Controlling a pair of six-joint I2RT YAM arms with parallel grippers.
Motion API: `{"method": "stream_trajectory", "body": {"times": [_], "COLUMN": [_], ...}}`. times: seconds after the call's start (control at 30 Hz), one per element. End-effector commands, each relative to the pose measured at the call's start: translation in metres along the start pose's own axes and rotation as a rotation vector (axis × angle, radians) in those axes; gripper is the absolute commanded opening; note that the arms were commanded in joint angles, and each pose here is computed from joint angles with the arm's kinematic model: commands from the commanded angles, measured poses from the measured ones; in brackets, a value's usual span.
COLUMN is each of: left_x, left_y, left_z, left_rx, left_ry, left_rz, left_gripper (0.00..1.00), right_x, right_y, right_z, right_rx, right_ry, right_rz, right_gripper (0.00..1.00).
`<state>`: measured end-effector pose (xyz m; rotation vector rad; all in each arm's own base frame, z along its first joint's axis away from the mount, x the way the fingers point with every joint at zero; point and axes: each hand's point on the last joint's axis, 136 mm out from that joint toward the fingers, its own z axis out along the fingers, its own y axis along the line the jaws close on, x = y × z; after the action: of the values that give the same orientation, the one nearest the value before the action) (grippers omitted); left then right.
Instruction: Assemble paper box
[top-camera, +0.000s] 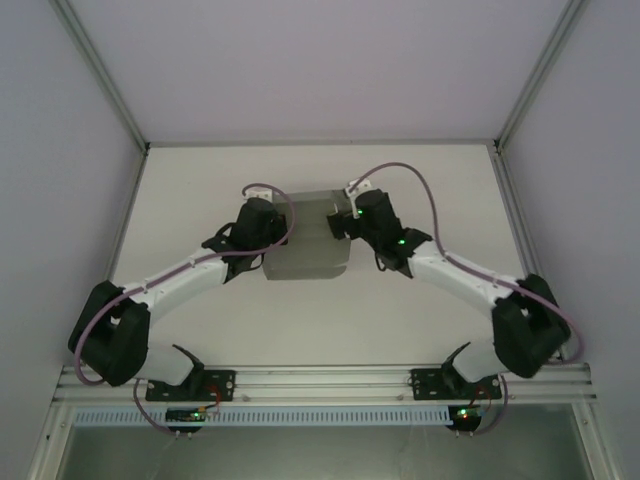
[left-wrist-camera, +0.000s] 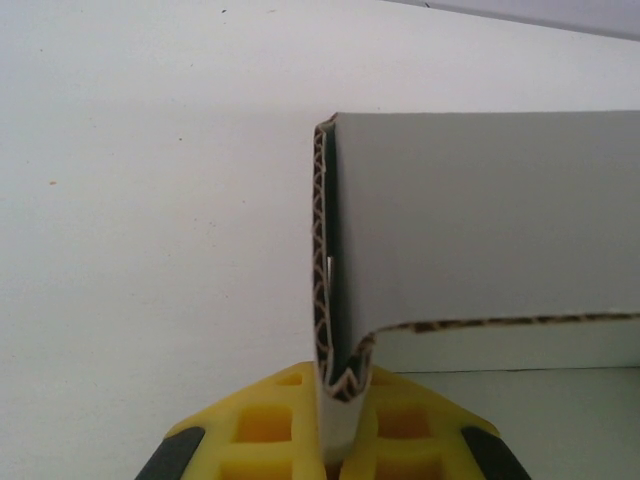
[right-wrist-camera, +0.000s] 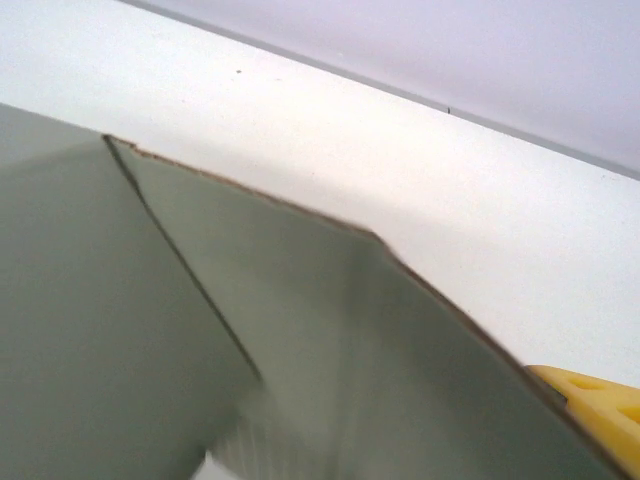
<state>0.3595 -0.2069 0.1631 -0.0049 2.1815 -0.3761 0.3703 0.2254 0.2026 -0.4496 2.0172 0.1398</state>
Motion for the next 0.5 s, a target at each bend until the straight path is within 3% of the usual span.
{"method": "stream_trajectory", "body": {"times": [0.0,0.2,0.37,0.47], "left_x": [-0.002,0.013,0.019,0.016], "left_y": [-0.005,-0.008,-0.016,-0.022], "left_z": [-0.005,-0.004,-0.005,-0.005], "left_rx": [0.032,0.079,0.147,0.182], "left_ry": [-0.011,0.036,0.062,0.057], "left_rz": [0.005,0.033,0.055,0.052], "left_gripper": [0.0,0.0,0.0,0.0], "right_x": [0.021,0.02,0.019,0.033], "right_y": [0.007,-0.016,-0.062,-0.075], "right_z": [-0.024,-0.071,-0.089,-0.082], "right_rx": [-0.154,-0.314,-0.323,-0.405], "right_ry": [0.06,0.022,0.027,0.061], "right_rz": [0.056,0.177,0.299,0.366], "right_gripper": [0.99,0.97,0.95,0.85]}}
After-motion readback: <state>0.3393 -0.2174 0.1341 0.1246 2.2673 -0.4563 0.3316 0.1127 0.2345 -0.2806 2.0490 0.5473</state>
